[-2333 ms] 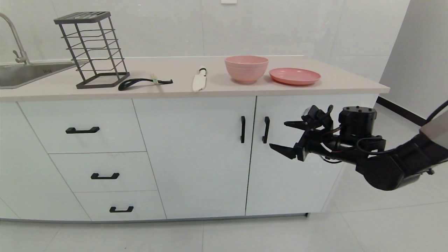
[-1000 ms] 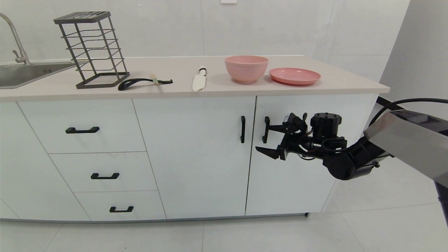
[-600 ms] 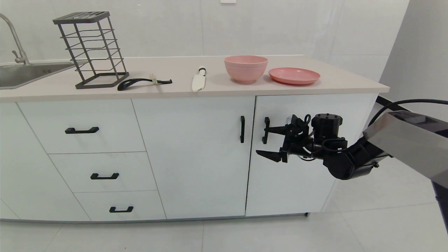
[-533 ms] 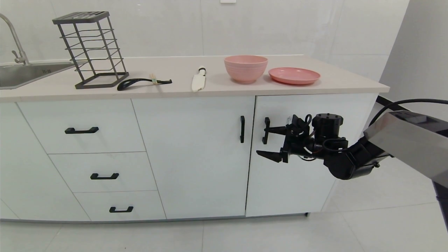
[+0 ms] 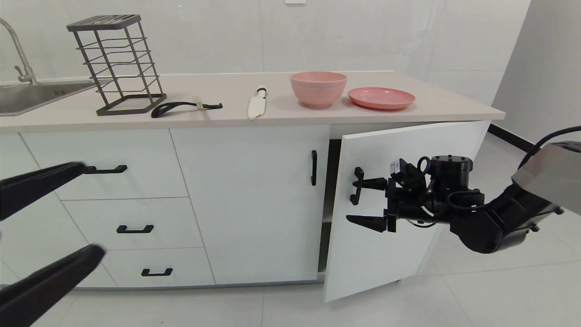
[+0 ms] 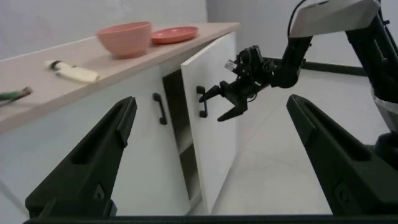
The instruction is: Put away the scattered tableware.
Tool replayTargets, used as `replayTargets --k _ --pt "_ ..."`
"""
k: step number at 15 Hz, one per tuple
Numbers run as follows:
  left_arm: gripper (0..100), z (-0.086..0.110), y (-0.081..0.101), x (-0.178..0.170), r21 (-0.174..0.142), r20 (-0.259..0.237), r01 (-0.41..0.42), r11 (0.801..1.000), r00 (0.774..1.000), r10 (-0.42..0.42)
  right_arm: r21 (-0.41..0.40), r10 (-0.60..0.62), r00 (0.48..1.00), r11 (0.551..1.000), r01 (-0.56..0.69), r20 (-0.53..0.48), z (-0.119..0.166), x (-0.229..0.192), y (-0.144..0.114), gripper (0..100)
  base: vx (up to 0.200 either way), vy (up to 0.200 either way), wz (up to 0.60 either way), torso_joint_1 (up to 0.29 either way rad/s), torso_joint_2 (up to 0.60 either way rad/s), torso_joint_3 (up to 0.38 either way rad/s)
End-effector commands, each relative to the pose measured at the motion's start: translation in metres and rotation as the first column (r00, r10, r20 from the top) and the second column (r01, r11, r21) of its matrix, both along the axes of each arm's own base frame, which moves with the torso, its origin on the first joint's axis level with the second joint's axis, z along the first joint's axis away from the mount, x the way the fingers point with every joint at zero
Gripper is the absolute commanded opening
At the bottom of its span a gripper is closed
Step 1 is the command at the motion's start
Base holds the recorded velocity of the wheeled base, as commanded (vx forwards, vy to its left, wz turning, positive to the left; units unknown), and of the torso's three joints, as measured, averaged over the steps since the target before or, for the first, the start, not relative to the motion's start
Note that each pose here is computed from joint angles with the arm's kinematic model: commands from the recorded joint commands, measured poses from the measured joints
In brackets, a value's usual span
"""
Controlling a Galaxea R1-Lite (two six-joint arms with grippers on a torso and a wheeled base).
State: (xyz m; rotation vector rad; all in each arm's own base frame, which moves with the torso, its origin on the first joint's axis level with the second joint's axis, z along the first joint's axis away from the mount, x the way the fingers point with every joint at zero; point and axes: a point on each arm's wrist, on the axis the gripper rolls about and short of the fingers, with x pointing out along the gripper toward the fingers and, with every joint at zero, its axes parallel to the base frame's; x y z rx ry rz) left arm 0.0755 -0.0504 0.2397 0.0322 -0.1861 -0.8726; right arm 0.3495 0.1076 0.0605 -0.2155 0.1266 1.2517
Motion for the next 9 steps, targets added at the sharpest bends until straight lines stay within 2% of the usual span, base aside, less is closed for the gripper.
replayTargets --k 1,2,3,4,5,6,9 --pt "100 0.013 -0.098 0.099 0.122 -0.028 0.222 0.967 0.975 -0.221 0.007 0.015 1.000 1.000 -0.015 0.024 0.022 -0.027 -0.006 100 0.000 0.000 0.00 0.000 0.00 0.000" --pt "100 -0.010 -0.116 0.121 0.160 -0.106 0.252 0.954 0.966 -0.238 0.001 0.019 1.000 1.000 -0.019 0.006 0.018 -0.035 -0.008 100 0.000 0.000 0.00 0.000 0.00 0.000" --pt "100 -0.030 -0.132 0.135 0.183 -0.166 0.287 0.940 0.952 -0.259 -0.007 0.022 1.000 1.000 -0.022 0.011 0.018 -0.043 -0.010 100 0.000 0.000 0.00 0.000 0.00 0.000" --pt "100 -0.047 -0.149 0.151 0.183 -0.191 0.307 0.934 0.943 -0.272 -0.011 0.023 1.000 1.000 -0.023 0.003 0.016 -0.048 -0.011 100 0.000 0.000 0.00 0.000 0.00 0.000" --pt "100 -0.054 -0.155 0.159 0.181 -0.189 0.308 0.934 0.943 -0.274 -0.011 0.025 1.000 1.000 -0.025 0.005 0.016 -0.050 -0.011 100 0.000 0.000 0.00 0.000 0.00 0.000" --pt "100 -0.073 -0.175 0.179 0.173 -0.177 0.323 0.930 0.939 -0.293 -0.006 0.025 0.999 1.000 -0.025 0.027 0.018 -0.051 -0.012 100 0.000 0.000 0.00 0.000 0.00 0.000" --pt "100 -0.090 -0.198 0.199 0.158 -0.209 0.332 0.930 0.932 -0.297 -0.004 0.025 0.999 1.000 -0.025 0.036 0.018 -0.053 -0.012 100 0.000 0.000 0.00 0.000 0.00 0.000"
